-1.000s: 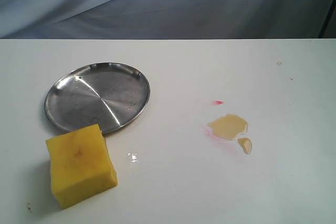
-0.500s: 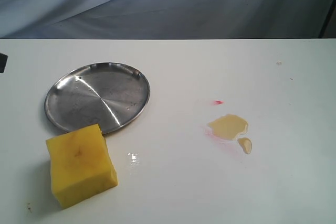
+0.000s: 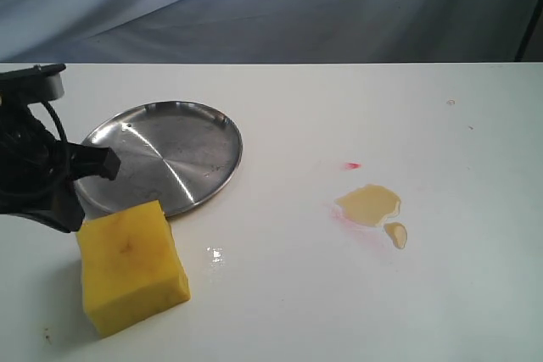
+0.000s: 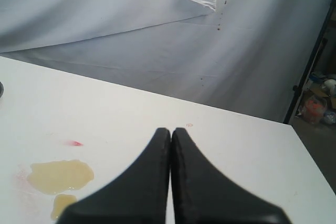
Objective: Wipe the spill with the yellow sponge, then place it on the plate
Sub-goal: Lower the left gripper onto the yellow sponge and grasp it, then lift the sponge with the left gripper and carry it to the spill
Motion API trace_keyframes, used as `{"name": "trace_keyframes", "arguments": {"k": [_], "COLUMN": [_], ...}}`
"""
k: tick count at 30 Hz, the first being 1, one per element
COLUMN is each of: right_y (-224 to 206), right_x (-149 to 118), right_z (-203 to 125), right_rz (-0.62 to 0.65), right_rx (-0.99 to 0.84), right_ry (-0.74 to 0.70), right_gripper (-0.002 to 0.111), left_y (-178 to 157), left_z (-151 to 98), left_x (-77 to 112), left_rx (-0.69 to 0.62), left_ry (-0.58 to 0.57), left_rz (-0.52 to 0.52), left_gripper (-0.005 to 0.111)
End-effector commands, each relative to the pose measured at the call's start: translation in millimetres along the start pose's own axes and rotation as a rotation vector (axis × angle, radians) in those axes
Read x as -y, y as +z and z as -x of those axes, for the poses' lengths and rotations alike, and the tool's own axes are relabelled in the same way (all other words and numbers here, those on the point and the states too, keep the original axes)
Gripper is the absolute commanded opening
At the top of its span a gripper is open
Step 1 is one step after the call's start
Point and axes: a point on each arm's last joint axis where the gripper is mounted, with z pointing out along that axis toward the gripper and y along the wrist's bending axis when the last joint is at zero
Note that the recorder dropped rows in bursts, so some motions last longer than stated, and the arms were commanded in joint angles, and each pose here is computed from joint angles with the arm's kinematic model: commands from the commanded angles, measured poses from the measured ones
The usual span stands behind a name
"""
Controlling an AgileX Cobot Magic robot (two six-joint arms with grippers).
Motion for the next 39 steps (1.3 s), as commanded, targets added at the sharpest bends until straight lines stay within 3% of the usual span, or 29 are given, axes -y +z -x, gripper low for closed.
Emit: {"name": "trace_keyframes", "arguments": {"k": [1,5,8,11,22,34,36,38,39], "right_y": [-0.1,-0.1,-0.1,-0.1,-0.1,-0.1,-0.1,-0.1,-0.1], "right_x": [0.1,0.1,0.1,0.1,0.1,0.1,0.1,0.1,0.1], "right_z": [-0.5,-0.5,-0.5,-0.5,-0.5,-0.5,-0.5,-0.5,-0.5], "right_rz": [-0.005,-0.005,-0.005,-0.005,-0.005,-0.005,-0.005,-0.005,-0.005], "right_rx": [0.006,0.006,0.006,0.006,0.006,0.006,0.006,0.006,0.006], "right_ry": [-0.009,-0.009,-0.009,-0.009,-0.009,-0.009,-0.009,-0.009,-0.009], "right_gripper": [0.0,0.0,0.0,0.0,0.0,0.0,0.0,0.0,0.0], "left_y": [20.9,30.6,37.8,45.2,63.5,92.8,97.2,99.1,99.0], "left_z": [-4.5,-9.8,-12.0,-14.0,-13.4,-8.7,-8.4,-7.8,-7.1], "left_x": [-7.0,-11.2,-12.8,-13.8,-16.3,-21.5,-22.4,-22.8,-22.8], "left_rx": [0.038,0.047,0.065,0.092,0.203,0.123,0.11,0.109,0.117], "left_ry": [-0.129,-0.169,-0.195,-0.246,-0.354,-0.368,-0.369,-0.371,-0.371], "left_rz": [0.026,0.009,-0.013,-0.036,-0.106,-0.053,-0.045,-0.043,-0.044], "left_gripper": [0.01,0.038,0.068,0.081,0.081,0.074,0.062,0.038,0.019]}}
